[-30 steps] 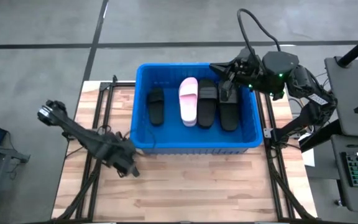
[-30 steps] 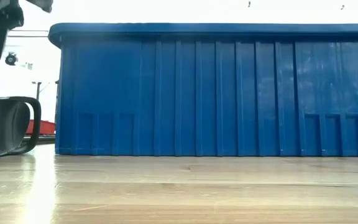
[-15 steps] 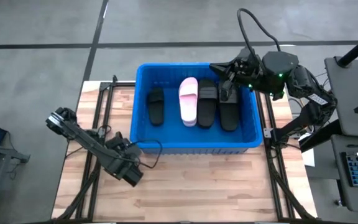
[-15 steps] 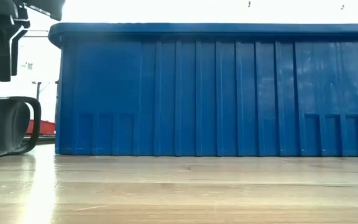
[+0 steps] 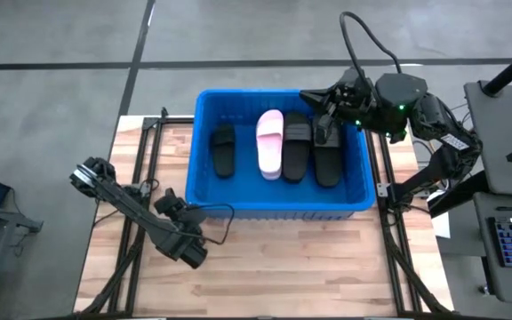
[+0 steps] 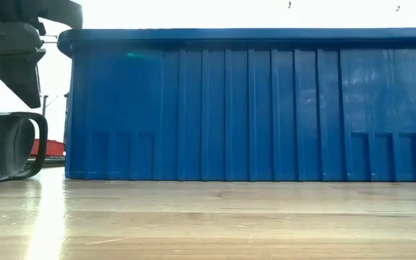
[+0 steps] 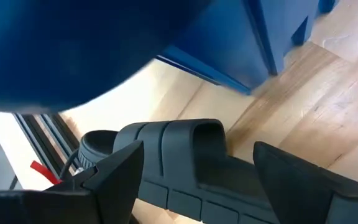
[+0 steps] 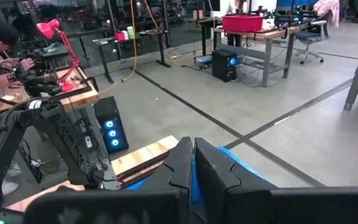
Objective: Pick and place slides into bin
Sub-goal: Put the black slide into the blue bin
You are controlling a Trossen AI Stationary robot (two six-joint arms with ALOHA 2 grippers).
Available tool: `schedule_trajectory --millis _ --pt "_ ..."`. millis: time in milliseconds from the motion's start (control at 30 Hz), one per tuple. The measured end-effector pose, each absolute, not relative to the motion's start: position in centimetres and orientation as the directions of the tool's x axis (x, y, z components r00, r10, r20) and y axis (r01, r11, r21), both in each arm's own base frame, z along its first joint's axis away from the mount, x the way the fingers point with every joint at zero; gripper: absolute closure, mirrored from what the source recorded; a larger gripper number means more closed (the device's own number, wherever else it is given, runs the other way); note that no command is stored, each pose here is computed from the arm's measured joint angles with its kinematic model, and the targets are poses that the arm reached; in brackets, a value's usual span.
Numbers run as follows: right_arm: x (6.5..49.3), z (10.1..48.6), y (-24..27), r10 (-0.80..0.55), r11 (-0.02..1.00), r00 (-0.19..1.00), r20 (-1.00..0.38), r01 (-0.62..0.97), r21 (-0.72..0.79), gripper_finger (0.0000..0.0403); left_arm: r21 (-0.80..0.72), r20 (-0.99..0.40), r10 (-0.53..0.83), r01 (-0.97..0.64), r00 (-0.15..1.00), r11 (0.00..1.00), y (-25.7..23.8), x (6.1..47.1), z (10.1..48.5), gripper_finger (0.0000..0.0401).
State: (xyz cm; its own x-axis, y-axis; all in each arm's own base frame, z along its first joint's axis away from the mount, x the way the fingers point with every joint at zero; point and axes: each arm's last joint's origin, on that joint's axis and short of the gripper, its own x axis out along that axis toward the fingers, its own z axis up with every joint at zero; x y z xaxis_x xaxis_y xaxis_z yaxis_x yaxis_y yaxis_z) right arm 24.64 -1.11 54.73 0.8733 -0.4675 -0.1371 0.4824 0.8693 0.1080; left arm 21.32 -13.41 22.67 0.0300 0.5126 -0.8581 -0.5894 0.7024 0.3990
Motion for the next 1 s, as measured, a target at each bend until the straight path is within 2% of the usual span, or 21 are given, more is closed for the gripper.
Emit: schedule_trajectory --millis 433,633,1000 --pt "24.7 54.7 -1.1 -0.465 0.871 0.875 -0.137 0.48 0.11 0.0394 0.369 -0.91 0.413 -0.545 -0.046 0.753 -14.4 20.2 23.4 0.0115" --pt "24.7 54.7 -1.1 -0.465 0.867 0.875 -0.137 0.481 0.13 0.0394 0.415 -0.88 0.474 -0.504 -0.013 0.758 -14.5 19.5 22.9 0.0115" --pt "24.7 54.7 -1.1 -0.465 0.866 0.875 -0.135 0.481 0.135 0.0394 0.451 -0.833 0.553 -0.579 -0.002 0.679 -13.9 19.3 20.7 0.0115"
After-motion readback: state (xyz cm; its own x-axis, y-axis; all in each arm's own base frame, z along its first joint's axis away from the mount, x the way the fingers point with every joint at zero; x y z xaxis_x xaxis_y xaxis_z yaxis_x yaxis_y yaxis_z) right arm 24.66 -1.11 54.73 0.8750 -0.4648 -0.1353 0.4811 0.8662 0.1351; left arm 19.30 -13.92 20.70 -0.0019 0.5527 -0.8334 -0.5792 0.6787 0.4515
